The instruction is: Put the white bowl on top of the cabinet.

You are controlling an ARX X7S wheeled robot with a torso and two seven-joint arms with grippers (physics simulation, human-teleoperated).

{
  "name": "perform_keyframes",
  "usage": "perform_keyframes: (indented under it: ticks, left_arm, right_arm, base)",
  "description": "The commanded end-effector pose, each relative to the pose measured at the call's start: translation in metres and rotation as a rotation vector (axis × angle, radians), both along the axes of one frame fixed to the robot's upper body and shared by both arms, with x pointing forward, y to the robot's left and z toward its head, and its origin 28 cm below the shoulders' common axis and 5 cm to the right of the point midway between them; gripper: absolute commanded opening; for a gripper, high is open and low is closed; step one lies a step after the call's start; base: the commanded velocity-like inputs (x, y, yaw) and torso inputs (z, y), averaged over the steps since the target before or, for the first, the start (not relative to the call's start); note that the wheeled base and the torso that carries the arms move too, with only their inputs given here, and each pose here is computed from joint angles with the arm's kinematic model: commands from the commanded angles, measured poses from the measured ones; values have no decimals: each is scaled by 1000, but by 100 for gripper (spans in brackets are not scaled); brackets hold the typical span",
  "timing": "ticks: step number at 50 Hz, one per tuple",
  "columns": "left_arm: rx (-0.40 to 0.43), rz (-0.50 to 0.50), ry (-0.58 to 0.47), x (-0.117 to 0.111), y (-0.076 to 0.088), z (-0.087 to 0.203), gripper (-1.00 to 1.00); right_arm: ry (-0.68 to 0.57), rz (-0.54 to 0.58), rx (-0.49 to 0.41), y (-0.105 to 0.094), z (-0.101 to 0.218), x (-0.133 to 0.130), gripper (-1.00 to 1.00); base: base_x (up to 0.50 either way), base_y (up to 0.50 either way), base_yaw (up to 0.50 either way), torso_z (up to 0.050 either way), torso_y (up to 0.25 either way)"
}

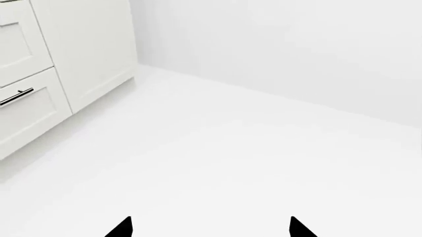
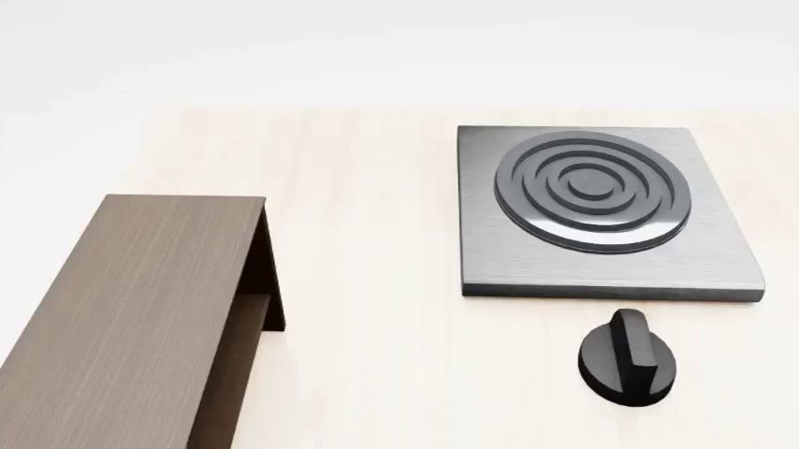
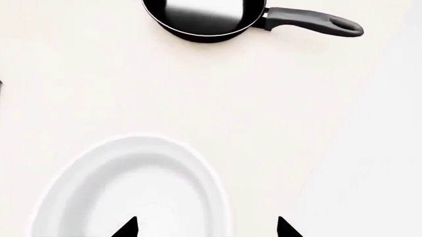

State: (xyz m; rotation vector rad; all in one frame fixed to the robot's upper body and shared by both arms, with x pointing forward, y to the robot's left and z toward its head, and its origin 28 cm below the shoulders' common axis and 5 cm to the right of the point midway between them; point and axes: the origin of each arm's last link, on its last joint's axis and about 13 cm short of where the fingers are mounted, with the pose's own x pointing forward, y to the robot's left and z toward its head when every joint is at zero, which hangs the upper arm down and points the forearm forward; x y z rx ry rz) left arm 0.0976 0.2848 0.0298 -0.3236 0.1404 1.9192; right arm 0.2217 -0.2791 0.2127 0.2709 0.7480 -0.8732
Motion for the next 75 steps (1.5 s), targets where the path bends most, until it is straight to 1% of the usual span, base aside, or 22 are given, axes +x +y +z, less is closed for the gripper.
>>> perform_keyframes:
  ticks: [1, 10, 15, 24, 33, 40, 49, 51, 53, 54, 55, 70, 75]
  left_arm:
    - [-12, 10, -16, -2, 2, -1, 100]
    - [-9, 6, -11, 0, 2, -1, 100]
    - [-7, 7, -12, -1, 2, 0, 100]
    - [-5, 4, -10, 0, 1, 0, 100]
    - [-2, 9, -6, 0, 1, 0, 100]
    - [-1, 6, -5, 0, 1, 1, 100]
    - [3, 5, -1, 1, 1, 1, 100]
    - [3, 4, 0, 1, 1, 1, 100]
    - [3, 4, 1, 1, 1, 1, 100]
    - [3, 4, 0, 1, 1, 1, 100]
    - [4, 5, 1, 1, 1, 1, 100]
    - [3, 3, 0, 1, 0, 1, 100]
    - [3, 3, -1, 1, 0, 1, 100]
  right_arm:
    - [19, 3, 45, 0, -30, 4, 100]
    - [26, 8, 62, 0, -45, 4, 100]
    - [42, -15, 83, -3, -62, 5, 100]
    - [48, -35, 103, -6, -75, 3, 100]
    - [66, -67, 133, -11, -99, 4, 100]
    - [72, -74, 145, -10, -109, 3, 100]
    - [90, -90, 174, -11, -129, 2, 100]
    - [93, -73, 170, -10, -129, 2, 100]
    - [99, -84, 159, -9, -129, 2, 100]
    - [97, -88, 161, -9, -128, 2, -100]
    - [96, -71, 160, -8, -127, 2, -100]
    - [86, -75, 157, -8, -123, 1, -100]
    - [70, -50, 146, -4, -117, 3, -100]
  base:
    - [0, 0, 0, 0, 0]
    - [0, 0, 0, 0, 0]
    - [0, 0, 0, 0, 0]
    - [0, 0, 0, 0, 0]
    - [0, 0, 0, 0, 0]
    - [0, 0, 0, 0, 0]
    - [0, 0, 0, -2, 0]
    - [0, 0, 0, 0, 0]
    - [0, 0, 0, -5, 0]
    - [0, 0, 0, 0, 0]
    - [0, 0, 0, 0, 0]
    - [1, 0, 0, -3, 0]
    - [0, 0, 0, -2, 0]
